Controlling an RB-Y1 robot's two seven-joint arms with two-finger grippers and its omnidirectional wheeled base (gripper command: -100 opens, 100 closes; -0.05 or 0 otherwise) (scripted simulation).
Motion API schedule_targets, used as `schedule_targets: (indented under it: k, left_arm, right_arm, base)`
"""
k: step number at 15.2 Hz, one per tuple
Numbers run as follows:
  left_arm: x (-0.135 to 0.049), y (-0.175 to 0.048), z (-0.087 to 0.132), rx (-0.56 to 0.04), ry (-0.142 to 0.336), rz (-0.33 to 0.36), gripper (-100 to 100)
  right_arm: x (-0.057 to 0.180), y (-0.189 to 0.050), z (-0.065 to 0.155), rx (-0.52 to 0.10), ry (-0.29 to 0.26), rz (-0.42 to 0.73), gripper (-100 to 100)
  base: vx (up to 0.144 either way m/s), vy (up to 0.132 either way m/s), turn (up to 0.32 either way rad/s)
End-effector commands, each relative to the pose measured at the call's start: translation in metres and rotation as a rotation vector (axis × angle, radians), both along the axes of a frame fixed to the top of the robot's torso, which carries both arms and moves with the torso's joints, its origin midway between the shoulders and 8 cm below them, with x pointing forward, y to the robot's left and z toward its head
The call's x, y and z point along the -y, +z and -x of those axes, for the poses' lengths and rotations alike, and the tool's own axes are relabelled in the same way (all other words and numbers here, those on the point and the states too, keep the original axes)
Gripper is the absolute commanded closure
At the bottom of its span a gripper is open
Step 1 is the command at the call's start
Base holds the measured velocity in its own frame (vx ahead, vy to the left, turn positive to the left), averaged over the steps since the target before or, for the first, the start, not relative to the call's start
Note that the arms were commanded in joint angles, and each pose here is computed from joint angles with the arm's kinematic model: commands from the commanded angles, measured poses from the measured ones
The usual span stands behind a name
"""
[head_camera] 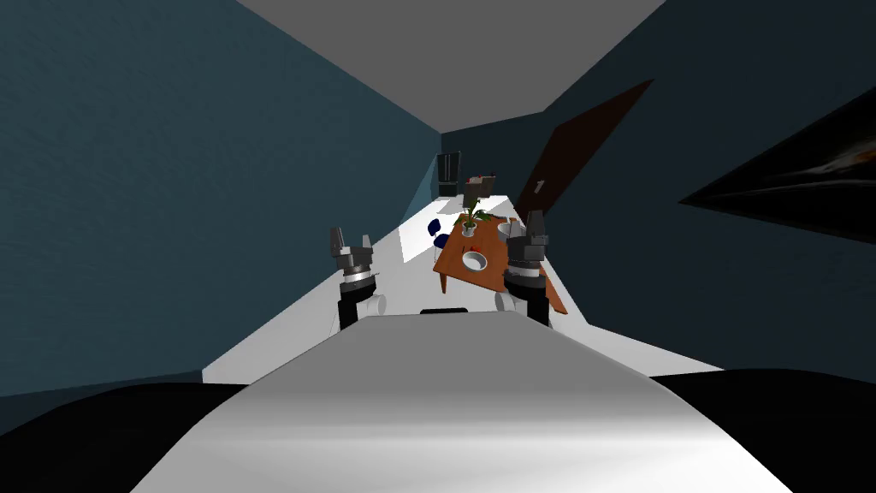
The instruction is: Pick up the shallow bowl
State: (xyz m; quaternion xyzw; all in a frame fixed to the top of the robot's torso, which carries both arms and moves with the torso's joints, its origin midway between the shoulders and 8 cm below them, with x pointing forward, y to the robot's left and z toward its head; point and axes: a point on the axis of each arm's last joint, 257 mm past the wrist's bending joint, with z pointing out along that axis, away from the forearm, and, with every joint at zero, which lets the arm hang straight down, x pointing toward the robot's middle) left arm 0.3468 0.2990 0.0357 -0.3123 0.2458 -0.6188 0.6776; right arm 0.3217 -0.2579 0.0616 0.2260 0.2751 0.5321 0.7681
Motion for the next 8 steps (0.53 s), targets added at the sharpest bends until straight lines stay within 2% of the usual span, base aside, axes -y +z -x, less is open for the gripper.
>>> schedule_targets:
  k: [1, 8]
  left_arm:
    - [0.000, 0.000, 0.000, 0.000, 0.000, 0.000, 0]
    - [0.000, 0.000, 0.000, 0.000, 0.000, 0.000, 0]
  right_arm:
    - [-0.007, -0.007, -0.004, -0.019, 0.022, 0.046, -100]
    - [-0.026, -0.034, -0.018, -0.085, 0.077, 0.181, -100]
  base:
    - [0.002, 0.015, 0.042]
    - [-0.003, 0.034, 0.061]
